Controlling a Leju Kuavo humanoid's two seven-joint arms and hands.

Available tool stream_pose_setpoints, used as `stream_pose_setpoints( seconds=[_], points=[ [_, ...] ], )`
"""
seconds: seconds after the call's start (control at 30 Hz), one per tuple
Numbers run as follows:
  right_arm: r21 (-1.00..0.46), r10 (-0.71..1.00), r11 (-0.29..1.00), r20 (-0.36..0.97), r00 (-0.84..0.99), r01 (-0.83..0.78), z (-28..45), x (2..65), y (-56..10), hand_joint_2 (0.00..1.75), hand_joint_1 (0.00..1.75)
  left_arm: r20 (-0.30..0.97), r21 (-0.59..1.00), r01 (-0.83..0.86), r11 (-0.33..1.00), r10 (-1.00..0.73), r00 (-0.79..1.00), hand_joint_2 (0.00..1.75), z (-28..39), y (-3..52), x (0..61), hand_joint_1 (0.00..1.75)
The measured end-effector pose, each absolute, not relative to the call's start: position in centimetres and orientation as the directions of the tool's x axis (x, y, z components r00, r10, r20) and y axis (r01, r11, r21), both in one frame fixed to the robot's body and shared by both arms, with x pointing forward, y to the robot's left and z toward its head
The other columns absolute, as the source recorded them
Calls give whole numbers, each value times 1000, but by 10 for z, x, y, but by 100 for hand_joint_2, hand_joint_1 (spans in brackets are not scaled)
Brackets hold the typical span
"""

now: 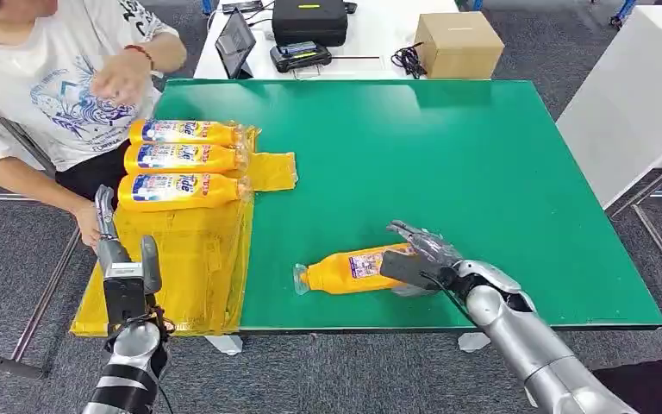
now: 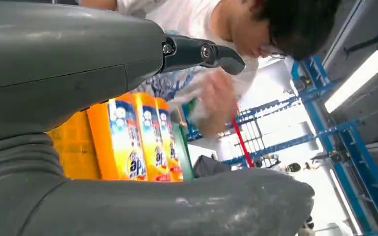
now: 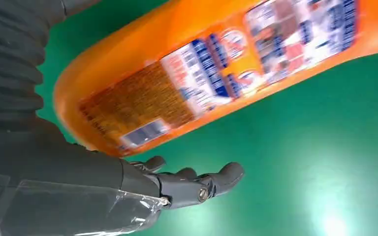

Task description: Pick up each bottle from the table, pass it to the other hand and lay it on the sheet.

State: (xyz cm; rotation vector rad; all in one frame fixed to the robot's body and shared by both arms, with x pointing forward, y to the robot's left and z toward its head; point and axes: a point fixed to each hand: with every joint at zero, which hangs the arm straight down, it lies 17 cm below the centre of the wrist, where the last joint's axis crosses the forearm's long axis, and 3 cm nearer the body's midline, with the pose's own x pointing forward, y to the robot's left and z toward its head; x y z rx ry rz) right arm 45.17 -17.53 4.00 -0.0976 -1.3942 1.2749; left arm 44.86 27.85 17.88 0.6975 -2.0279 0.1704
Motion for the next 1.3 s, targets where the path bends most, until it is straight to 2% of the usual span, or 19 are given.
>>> stream_pose_setpoints(
  seconds=[0.67, 0.9, 1.3],
  points=[
    [-708, 772, 178, 532, -349, -684, 58, 464, -201, 175, 0, 861, 106, -447, 888, -307, -405, 0, 176, 244, 466, 0],
    [-738, 776, 45, 450, -442, -673, 94, 483, -183, 175, 0, 870, 88, -402, 912, -267, -415, 0, 177, 223, 471, 0],
    [-722, 755, -34, 435, -492, -691, 89, 476, -149, 175, 0, 880, 83, -359, 929, -238, -412, 0, 174, 206, 478, 0]
  ],
)
